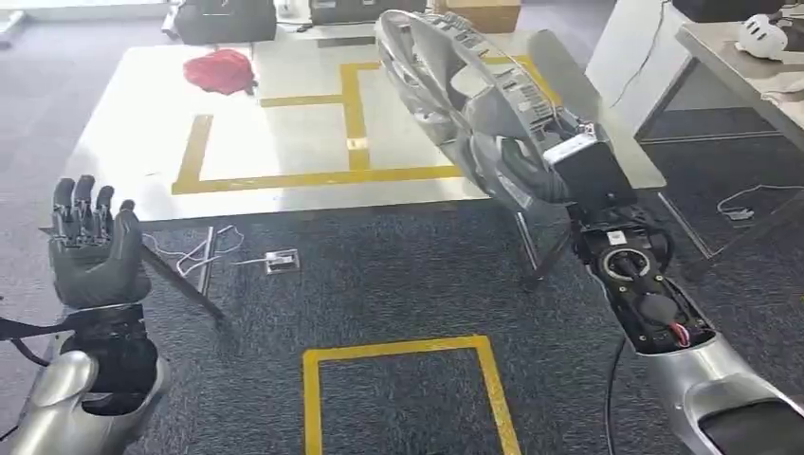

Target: Take the parts from the cabinet and place them on the table.

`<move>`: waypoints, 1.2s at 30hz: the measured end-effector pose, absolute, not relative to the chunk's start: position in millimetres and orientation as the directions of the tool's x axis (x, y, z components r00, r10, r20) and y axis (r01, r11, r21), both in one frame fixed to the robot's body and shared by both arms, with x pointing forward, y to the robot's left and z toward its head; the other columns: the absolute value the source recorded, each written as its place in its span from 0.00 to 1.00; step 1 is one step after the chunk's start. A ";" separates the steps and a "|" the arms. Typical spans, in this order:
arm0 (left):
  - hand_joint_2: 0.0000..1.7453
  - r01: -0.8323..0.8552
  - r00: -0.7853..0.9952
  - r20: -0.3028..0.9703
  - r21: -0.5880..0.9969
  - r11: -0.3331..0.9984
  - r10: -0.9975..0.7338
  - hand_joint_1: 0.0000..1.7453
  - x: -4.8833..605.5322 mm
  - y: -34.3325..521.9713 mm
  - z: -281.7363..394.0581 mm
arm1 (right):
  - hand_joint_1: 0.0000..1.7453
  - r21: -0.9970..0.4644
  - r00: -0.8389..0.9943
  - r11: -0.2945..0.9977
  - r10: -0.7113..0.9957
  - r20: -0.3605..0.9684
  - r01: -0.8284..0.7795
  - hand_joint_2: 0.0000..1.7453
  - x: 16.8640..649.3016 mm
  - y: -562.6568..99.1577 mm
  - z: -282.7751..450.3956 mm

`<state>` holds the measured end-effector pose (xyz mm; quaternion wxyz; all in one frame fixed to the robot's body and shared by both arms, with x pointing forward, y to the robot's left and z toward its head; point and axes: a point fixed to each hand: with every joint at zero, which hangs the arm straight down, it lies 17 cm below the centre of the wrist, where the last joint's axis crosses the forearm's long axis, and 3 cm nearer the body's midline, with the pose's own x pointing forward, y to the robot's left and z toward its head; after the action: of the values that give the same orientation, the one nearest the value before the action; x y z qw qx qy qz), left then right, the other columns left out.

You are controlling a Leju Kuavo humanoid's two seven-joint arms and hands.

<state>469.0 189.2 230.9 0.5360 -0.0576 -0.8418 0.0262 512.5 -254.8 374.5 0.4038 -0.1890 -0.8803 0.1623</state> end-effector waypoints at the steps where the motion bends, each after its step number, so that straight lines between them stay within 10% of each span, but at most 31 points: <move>1: 1.00 0.069 -0.416 0.900 -0.107 0.992 0.126 0.00 468.9 189.2 230.3 | 1.00 -0.437 -0.604 0.875 0.466 0.647 0.207 1.00 512.9 -256.2 376.2; 36: 1.00 0.070 -0.440 0.889 -0.107 0.992 0.127 0.00 471.7 187.7 237.4 | 1.00 -0.472 -0.585 0.827 0.554 0.593 0.305 1.00 546.8 -296.5 402.4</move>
<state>471.7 187.7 237.4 0.5259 -0.0582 -0.8481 0.0270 546.8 -296.5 402.4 0.3840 -0.2453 -0.8753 0.1620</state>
